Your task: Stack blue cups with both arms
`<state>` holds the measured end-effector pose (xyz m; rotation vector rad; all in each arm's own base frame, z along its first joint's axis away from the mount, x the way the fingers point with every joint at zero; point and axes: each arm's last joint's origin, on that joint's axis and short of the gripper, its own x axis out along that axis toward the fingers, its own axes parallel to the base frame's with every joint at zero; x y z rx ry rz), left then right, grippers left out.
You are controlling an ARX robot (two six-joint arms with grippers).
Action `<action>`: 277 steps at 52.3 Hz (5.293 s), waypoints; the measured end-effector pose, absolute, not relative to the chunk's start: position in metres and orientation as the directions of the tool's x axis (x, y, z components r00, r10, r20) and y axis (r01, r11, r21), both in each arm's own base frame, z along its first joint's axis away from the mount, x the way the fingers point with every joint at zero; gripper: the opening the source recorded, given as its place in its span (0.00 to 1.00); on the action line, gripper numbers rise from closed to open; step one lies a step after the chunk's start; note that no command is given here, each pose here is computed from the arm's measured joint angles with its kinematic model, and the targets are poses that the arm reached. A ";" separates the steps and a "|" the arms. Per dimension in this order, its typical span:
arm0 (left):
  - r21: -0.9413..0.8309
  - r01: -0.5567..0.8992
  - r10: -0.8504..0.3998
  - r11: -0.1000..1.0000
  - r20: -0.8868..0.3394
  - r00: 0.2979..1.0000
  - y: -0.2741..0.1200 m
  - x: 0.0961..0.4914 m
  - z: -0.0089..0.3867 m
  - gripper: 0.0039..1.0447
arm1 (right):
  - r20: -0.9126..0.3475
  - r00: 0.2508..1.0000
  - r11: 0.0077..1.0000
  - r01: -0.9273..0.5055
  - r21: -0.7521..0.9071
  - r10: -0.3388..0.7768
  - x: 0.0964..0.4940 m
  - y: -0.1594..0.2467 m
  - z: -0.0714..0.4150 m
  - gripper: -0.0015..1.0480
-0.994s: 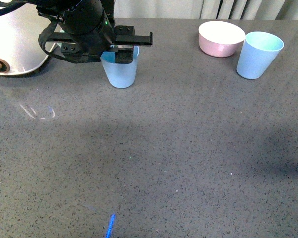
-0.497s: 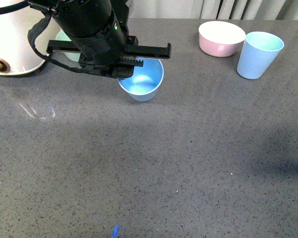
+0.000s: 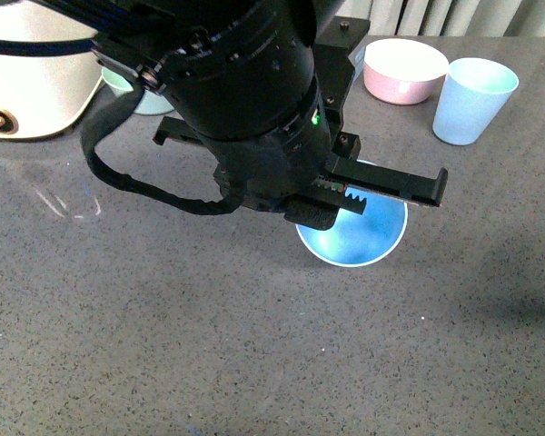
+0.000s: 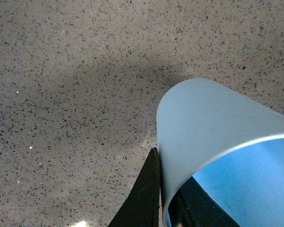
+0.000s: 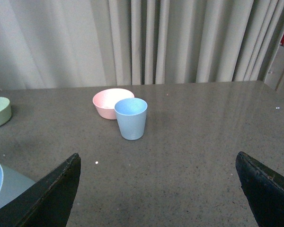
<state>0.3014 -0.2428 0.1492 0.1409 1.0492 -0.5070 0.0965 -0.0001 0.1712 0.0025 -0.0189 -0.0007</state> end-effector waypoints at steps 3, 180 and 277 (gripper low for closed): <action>-0.115 0.459 -0.317 0.881 -0.864 0.392 -0.247 0.304 0.142 0.02 | 0.019 1.000 1.000 0.001 0.002 -0.001 0.096 0.000 0.171 0.91; -0.010 0.003 -0.003 1.000 -0.010 1.000 0.000 0.150 0.174 0.01 | 0.019 1.000 1.000 0.001 0.002 -0.001 0.096 0.000 0.171 0.91; -0.010 0.003 -0.003 1.000 0.005 1.000 0.000 0.097 0.168 0.03 | 0.019 1.000 1.000 0.001 0.002 -0.001 0.096 0.000 0.171 0.91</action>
